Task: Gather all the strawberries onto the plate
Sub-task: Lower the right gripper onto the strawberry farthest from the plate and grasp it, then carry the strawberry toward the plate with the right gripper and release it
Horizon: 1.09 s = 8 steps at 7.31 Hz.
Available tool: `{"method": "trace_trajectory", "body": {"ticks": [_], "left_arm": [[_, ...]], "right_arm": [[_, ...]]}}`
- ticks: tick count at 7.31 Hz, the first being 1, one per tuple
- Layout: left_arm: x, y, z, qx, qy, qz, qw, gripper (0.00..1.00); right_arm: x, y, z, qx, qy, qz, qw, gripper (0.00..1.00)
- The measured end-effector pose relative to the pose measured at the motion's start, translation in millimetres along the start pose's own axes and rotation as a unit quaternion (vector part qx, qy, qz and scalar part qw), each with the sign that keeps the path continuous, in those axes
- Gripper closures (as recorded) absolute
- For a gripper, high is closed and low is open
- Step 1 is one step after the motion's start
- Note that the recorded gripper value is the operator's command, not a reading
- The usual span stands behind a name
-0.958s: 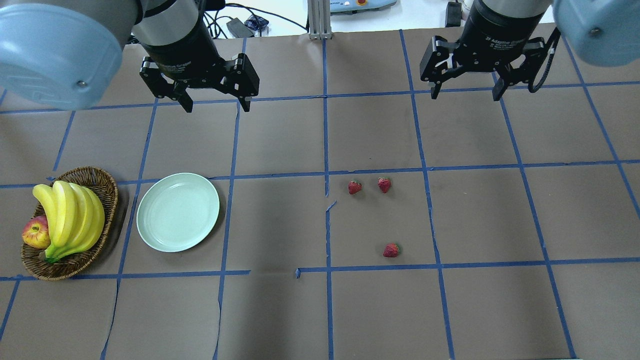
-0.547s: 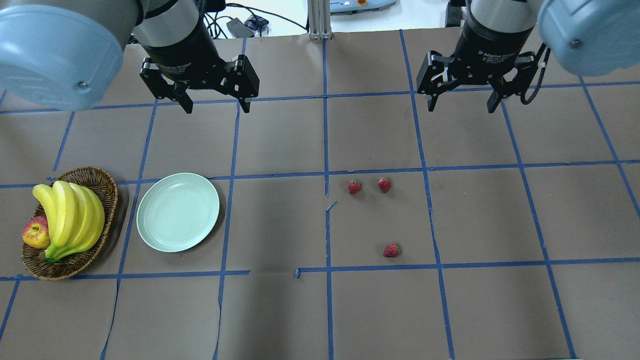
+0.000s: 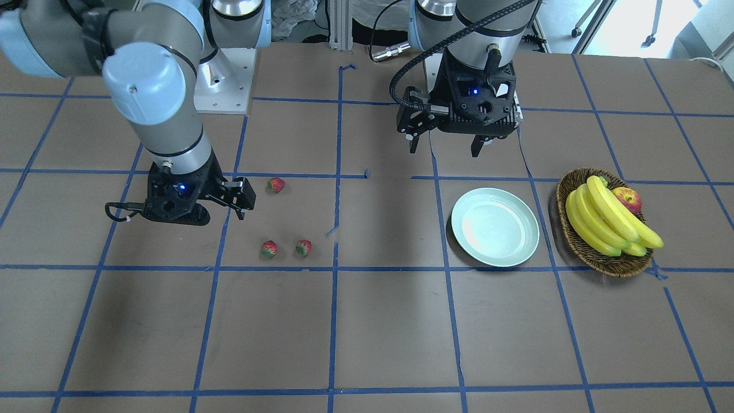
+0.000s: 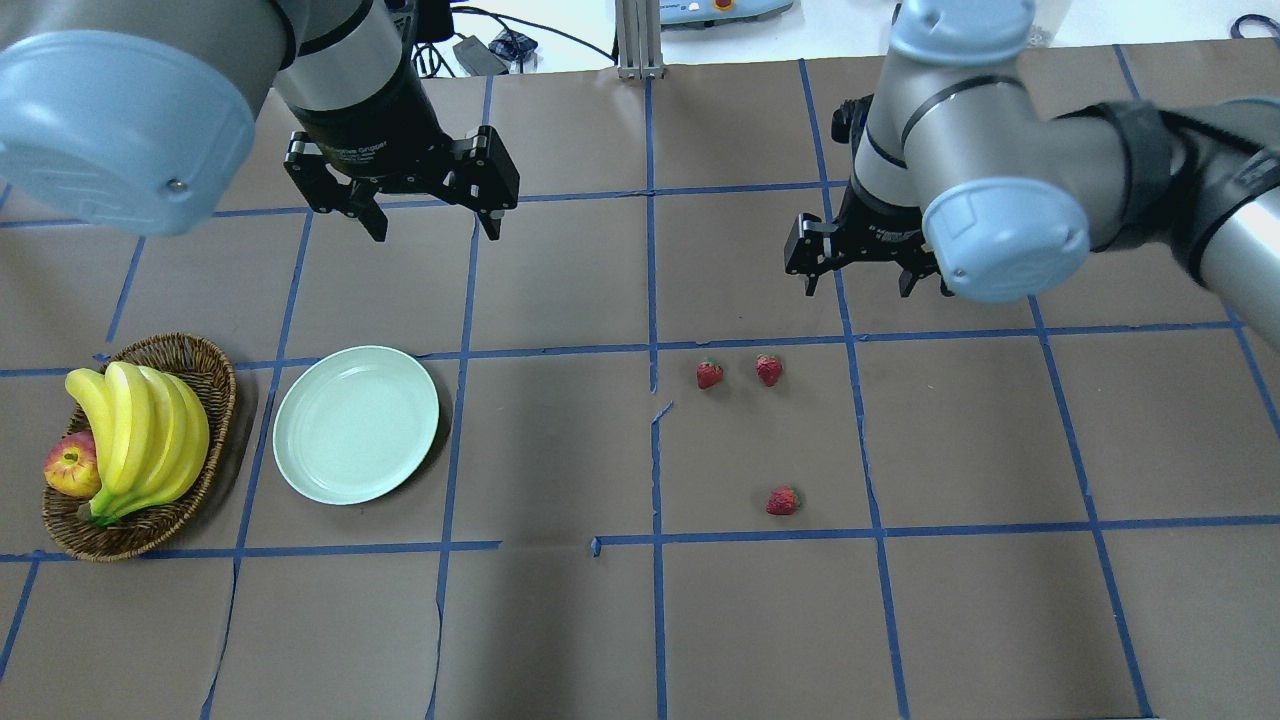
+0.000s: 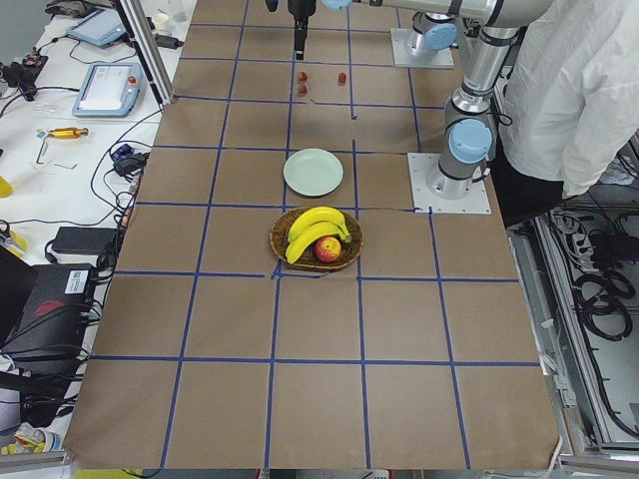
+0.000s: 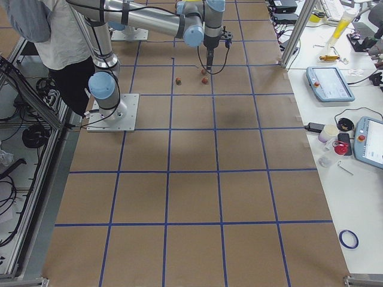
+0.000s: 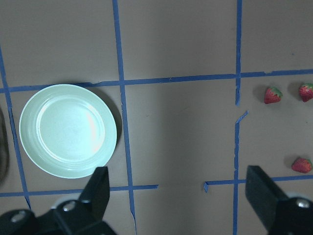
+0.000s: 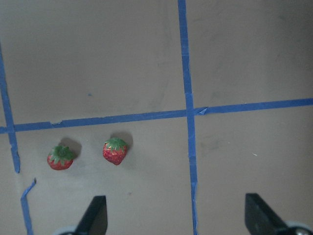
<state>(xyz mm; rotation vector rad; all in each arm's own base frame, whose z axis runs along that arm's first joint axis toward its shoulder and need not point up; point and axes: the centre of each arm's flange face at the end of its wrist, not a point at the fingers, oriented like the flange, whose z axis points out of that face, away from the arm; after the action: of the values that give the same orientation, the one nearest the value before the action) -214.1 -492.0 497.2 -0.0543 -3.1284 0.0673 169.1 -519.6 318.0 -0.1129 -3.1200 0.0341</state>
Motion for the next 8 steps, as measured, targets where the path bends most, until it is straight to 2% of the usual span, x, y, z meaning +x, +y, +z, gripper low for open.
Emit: {"method": "trace_trajectory", "body": {"ticks": [2, 3, 5, 6, 7, 8], "left_arm": [[0, 1, 1, -0.001, 0.0, -0.001, 1.0, 0.0], [0, 1, 1, -0.001, 0.0, -0.001, 1.0, 0.0], [1, 1, 1, -0.001, 0.0, -0.001, 1.0, 0.0], [1, 1, 1, -0.001, 0.0, -0.001, 1.0, 0.0], [1, 1, 1, -0.002, 0.0, -0.002, 1.0, 0.0], [1, 1, 1, -0.002, 0.0, -0.002, 1.0, 0.0]], "right_arm": [[-8, 13, 77, 0.022, -0.033, -0.002, 0.9992, 0.0], [-13, 18, 102, 0.017, -0.051, -0.004, 0.9986, 0.0], [-22, 23, 132, -0.002, -0.06, -0.01, 0.9981, 0.05], [-25, 24, 139, -0.008, -0.061, -0.012, 0.9981, 0.22], [-27, 25, 144, -0.012, -0.061, -0.012, 0.998, 0.57], [-29, 25, 146, -0.013, -0.059, -0.013, 0.9981, 0.82]]}}
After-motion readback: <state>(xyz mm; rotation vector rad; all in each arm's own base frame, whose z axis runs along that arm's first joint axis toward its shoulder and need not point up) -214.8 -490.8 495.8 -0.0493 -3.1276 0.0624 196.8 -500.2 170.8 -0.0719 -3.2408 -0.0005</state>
